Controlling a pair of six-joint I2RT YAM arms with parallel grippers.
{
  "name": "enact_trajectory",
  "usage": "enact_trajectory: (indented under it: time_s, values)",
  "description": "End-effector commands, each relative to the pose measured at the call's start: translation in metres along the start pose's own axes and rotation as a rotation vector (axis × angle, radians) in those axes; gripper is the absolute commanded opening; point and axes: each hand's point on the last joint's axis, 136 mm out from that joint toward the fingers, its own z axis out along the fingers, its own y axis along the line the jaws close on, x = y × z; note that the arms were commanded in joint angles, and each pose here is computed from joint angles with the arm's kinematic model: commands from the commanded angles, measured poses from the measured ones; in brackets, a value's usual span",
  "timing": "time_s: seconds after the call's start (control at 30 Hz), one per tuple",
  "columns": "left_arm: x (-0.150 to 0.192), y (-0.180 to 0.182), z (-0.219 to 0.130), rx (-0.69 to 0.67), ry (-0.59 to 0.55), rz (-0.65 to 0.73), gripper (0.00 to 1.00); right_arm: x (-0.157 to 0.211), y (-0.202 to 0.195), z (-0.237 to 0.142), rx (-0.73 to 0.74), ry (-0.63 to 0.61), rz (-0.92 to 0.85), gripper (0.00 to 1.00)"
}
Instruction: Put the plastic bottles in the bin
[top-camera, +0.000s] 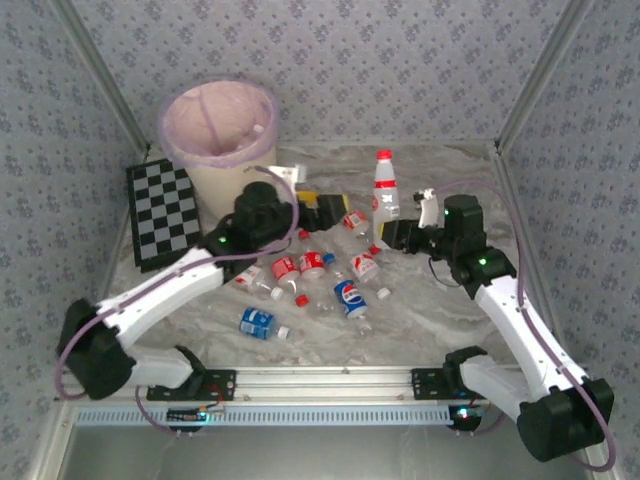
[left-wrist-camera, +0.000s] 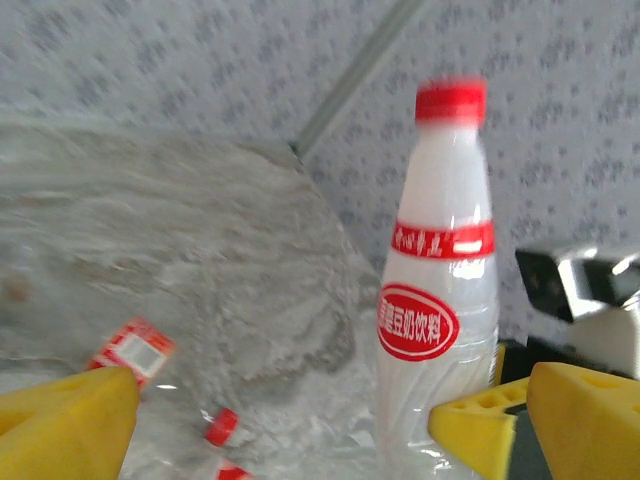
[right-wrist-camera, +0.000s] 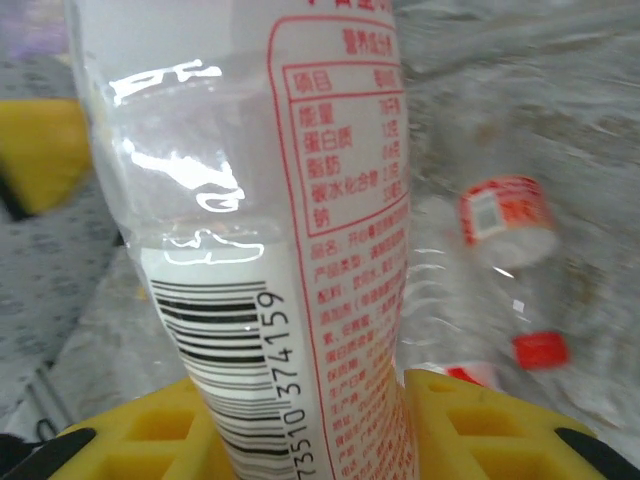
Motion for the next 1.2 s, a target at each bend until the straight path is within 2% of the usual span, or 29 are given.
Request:
enact_trajectory:
  time_s: [0.0, 0.17, 0.3, 0.5, 0.6, 0.67, 0.73, 0.83, 0.97, 1.07, 1.17]
  values:
    - [-0.02, -0.052, 0.011, 0.173, -0.049, 0.032, 0.99, -0.009, 0.03, 0.003, -0.109, -0.026, -0.034, 0.38]
    - [-0.013, -0.062, 0.03, 0.247, -0.036, -0.018, 0.92, -0.002, 0.041, 0.011, -0.132, 0.007, -0.066, 0.37]
    - [-0.007, -0.067, 0.034, 0.257, -0.01, -0.001, 0.89, 0.001, 0.044, 0.016, -0.144, 0.026, -0.075, 0.36]
    - [0.002, -0.061, 0.043, 0.237, 0.019, -0.029, 0.74, -0.003, 0.051, 0.017, -0.165, 0.017, -0.086, 0.36]
    - [0.005, -0.06, 0.047, 0.227, 0.04, -0.028, 0.74, -0.007, 0.053, 0.017, -0.166, 0.011, -0.096, 0.36]
    - [0.008, -0.055, 0.049, 0.2, 0.054, -0.022, 0.8, -0.009, 0.054, 0.017, -0.167, 0.008, -0.104, 0.36]
    - [0.011, -0.05, 0.05, 0.186, 0.056, -0.023, 0.8, -0.008, 0.054, 0.017, -0.165, 0.012, -0.106, 0.36]
    - [0.013, -0.051, 0.051, 0.193, 0.066, -0.033, 0.73, -0.008, 0.051, 0.018, -0.148, 0.011, -0.109, 0.36]
    - [0.013, -0.051, 0.053, 0.187, 0.074, -0.03, 0.54, -0.01, 0.046, 0.019, -0.12, 0.014, -0.119, 0.36]
    - [0.012, -0.05, 0.054, 0.177, 0.079, -0.022, 0.48, -0.009, 0.043, 0.022, -0.106, 0.023, -0.122, 0.42]
    - [0.009, -0.049, 0.054, 0.16, 0.084, -0.003, 0.48, -0.008, 0.04, 0.021, -0.089, 0.037, -0.131, 0.56]
